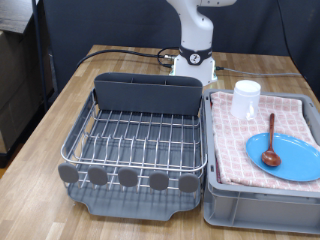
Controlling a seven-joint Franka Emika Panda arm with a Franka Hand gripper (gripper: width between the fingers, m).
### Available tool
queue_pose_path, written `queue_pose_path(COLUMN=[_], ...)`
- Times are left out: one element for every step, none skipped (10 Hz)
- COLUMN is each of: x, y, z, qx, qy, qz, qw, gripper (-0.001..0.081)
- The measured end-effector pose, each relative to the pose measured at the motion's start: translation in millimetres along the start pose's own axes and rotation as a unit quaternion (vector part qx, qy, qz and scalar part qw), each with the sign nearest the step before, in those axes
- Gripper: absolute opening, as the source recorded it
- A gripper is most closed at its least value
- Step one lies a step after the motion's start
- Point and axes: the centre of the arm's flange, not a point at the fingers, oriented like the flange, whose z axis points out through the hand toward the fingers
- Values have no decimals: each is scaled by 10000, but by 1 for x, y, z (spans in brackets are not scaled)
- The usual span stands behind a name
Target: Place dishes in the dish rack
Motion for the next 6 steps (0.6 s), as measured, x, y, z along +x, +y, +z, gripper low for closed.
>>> queue_pose_path(x=[-2,-5,-6,-8,-10,-12], y=[-4,-7,-10,-12,-15,-18], z=[8,20,36,54,72,90], qx=[26,29,54,51,49,101], qy=[-8,-19,-23,-32,-36,42], qz=[23,1,-25,-61,-81,-67], qw=[10000,10000,10000,10000,9999,9999], gripper=[803,803,803,803,803,803])
